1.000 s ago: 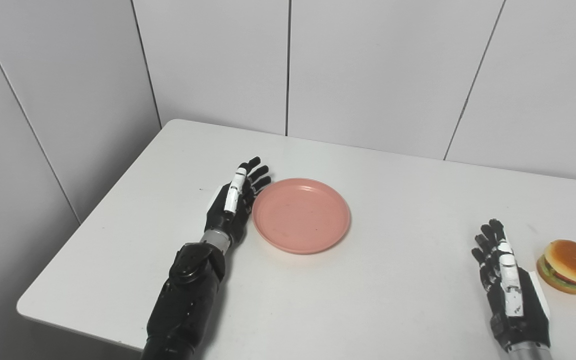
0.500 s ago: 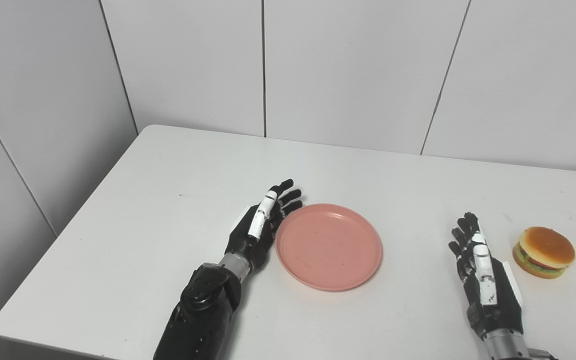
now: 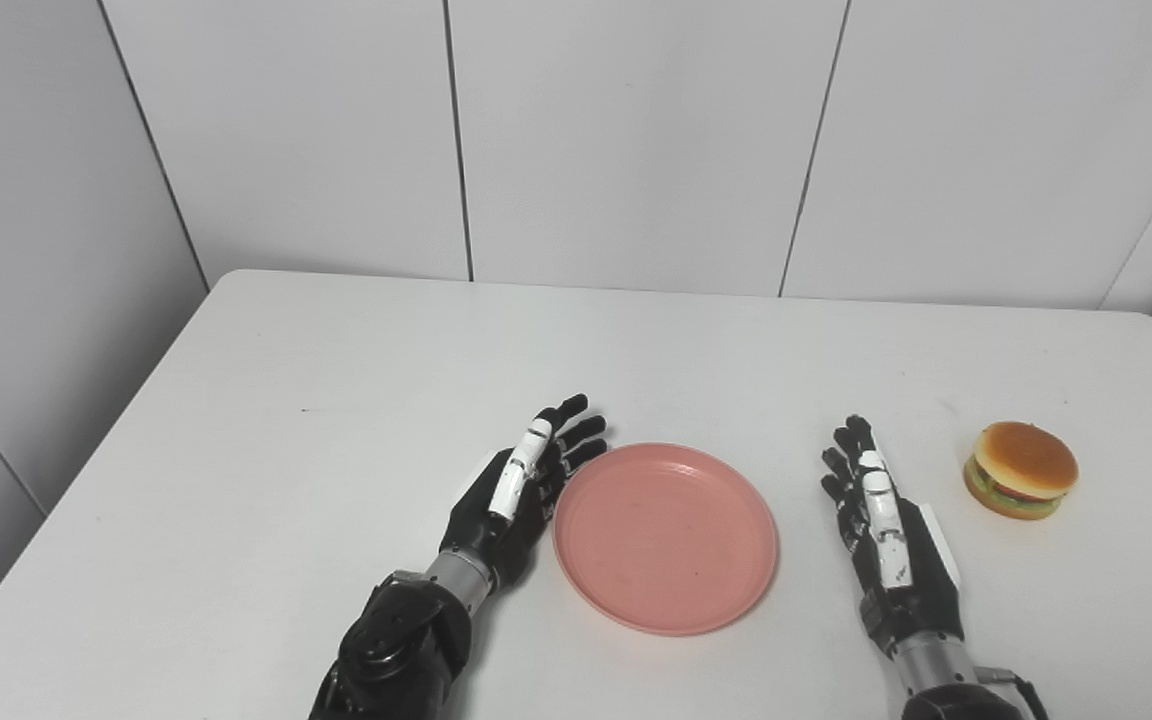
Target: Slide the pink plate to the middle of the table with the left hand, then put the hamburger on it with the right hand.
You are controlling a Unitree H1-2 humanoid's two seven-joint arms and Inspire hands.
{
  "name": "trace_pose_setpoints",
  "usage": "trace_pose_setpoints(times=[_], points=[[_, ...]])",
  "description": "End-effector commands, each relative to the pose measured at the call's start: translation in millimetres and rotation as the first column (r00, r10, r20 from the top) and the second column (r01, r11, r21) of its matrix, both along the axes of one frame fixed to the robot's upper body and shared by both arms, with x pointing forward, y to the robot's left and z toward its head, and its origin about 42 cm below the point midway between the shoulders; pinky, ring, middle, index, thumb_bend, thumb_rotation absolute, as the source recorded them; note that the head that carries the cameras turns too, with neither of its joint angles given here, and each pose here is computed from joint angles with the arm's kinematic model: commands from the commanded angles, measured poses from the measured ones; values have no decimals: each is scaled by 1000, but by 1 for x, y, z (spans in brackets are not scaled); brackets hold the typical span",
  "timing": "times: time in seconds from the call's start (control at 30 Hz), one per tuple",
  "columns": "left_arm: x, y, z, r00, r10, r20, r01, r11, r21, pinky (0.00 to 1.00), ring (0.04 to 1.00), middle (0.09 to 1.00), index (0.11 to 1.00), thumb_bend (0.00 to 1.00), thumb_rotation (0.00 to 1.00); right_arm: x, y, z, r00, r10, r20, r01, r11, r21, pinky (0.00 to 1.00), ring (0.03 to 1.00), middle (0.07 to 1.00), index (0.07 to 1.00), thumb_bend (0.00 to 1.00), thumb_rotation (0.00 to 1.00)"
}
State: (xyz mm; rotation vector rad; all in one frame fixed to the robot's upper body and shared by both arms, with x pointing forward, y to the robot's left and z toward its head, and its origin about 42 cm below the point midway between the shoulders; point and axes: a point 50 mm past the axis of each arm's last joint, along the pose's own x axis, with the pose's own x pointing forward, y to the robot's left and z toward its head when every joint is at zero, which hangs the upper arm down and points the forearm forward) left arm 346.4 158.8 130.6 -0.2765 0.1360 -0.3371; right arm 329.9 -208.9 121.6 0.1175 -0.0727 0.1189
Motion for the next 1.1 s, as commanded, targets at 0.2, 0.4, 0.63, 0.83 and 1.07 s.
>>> trace_pose_setpoints(times=[0.2, 0.4, 0.63, 0.83, 1.07], points=[[-1, 1, 4, 1000, -3, -1, 3, 1000, -31, 913, 923, 928, 928, 372, 1000, -3, -1, -5, 1000, -11, 0, 11, 1000, -1, 1000, 976, 992, 1000, 358, 1000], [-1, 2, 4, 1000, 6, 4, -6, 999, -42, 912, 922, 927, 929, 371, 1000, -3, -6, 5, 999, -25, 32, 24, 1000, 7, 996, 980, 979, 986, 370, 1000], [-2, 8, 5, 1000, 30, 4, -30, 999, -37, 921, 917, 920, 923, 355, 1000, 3, -10, 30, 996, -17, 90, 19, 1000, -21, 998, 974, 980, 991, 378, 1000], [-1, 16, 2, 999, 41, 4, -40, 999, -31, 932, 916, 922, 925, 357, 1000, 11, -16, 61, 980, -41, 194, 62, 993, -104, 940, 931, 940, 948, 491, 902], [0, 29, -4, 999, 40, 7, -40, 998, -45, 939, 925, 933, 940, 352, 1000, 16, -21, 104, 943, -64, 327, 170, 936, -307, 875, 859, 882, 907, 686, 929]])
